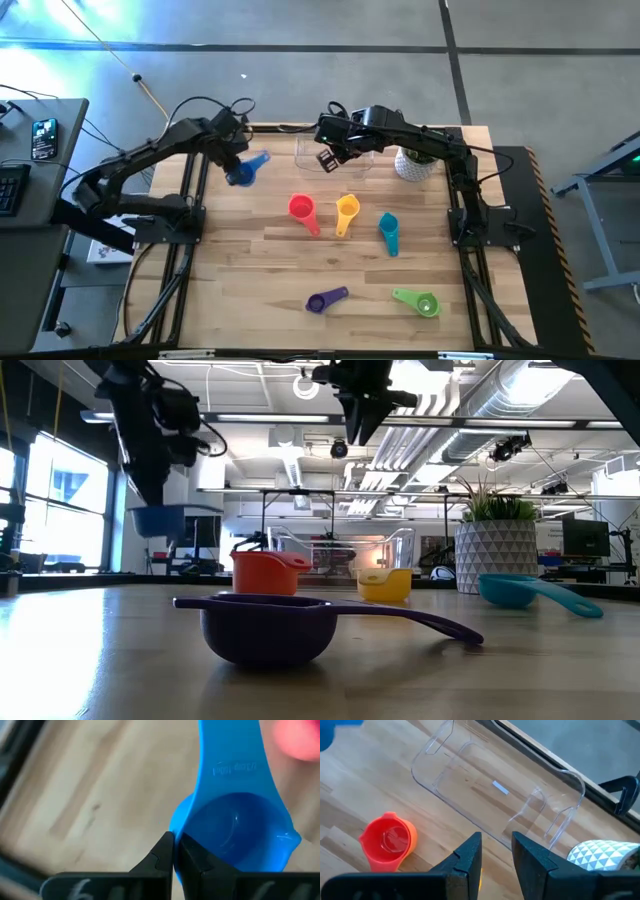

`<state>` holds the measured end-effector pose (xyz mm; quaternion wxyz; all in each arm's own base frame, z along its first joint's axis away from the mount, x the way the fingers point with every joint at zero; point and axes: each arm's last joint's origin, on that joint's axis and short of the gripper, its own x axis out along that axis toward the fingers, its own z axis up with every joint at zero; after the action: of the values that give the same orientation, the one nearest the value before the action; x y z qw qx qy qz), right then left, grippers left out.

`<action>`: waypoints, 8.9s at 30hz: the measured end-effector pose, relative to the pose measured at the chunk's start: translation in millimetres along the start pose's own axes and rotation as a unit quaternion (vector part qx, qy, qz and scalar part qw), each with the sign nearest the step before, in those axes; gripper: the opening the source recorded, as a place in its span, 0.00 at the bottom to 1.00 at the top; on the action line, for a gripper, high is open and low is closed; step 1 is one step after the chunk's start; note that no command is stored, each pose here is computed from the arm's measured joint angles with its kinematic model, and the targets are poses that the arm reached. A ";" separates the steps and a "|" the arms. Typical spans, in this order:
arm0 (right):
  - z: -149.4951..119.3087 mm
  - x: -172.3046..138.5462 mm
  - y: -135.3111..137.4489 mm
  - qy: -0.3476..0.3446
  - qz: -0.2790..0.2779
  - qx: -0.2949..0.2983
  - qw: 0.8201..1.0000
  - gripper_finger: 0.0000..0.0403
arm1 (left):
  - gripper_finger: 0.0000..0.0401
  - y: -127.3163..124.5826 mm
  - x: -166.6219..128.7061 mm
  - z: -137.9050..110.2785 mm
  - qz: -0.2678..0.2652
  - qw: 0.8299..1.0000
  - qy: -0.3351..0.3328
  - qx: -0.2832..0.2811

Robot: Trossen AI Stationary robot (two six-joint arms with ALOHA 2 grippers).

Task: Nest measuring cups in basket
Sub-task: Stack the blue measuring cup on the top of the red measuring cup, then stack the yellow measuring cup on the top of the blue measuring cup

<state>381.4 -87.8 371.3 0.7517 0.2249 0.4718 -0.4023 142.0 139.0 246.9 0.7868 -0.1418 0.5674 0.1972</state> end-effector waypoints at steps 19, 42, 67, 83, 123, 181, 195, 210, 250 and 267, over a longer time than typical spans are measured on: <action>-0.3 0.0 1.5 0.009 0.015 0.041 0.999 0.25 | 0.02 -71.7 -19.0 25.5 -0.012 0.883 -0.182 0.432; 0.2 0.1 0.9 -0.001 0.004 0.023 1.000 0.25 | 0.02 -126.7 23.0 97.0 -0.005 0.752 -0.228 0.619; 0.3 0.0 0.7 -0.003 0.001 0.006 1.000 0.25 | 0.02 -144.0 69.7 111.7 -0.045 0.738 -0.125 0.662; 0.3 0.0 0.7 -0.004 0.001 0.000 1.000 0.25 | 0.03 -159.4 77.9 108.3 -0.004 0.712 -0.093 0.696; -24.1 -10.7 18.9 0.033 0.009 0.021 0.999 0.25 | 0.18 -133.7 50.7 81.9 0.056 0.910 0.041 0.409; -77.0 60.2 100.2 0.115 -0.048 0.106 0.987 0.25 | 0.18 -87.6 -86.5 -4.6 0.070 0.966 -0.047 0.246; -62.1 117.6 91.5 0.175 -0.078 0.074 0.979 0.25 | 0.18 -87.6 -86.3 -4.3 0.070 0.967 -0.047 0.242; -72.6 135.1 100.9 0.202 -0.087 0.067 0.973 0.25 | 0.18 -87.7 -86.3 -4.3 0.070 0.969 -0.048 0.234; -91.6 172.7 113.6 0.230 -0.122 0.058 0.964 0.25 | 0.18 -87.7 -86.3 -4.2 0.071 0.961 -0.046 0.263; -94.1 178.6 114.6 0.246 -0.118 0.048 0.961 0.02 | 0.18 -87.7 -86.3 -4.2 0.071 0.961 -0.046 0.264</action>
<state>466.6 -24.5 164.8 0.5479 0.2953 0.6455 -0.4427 155.7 46.8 327.4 0.8053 0.1205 0.5715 0.1021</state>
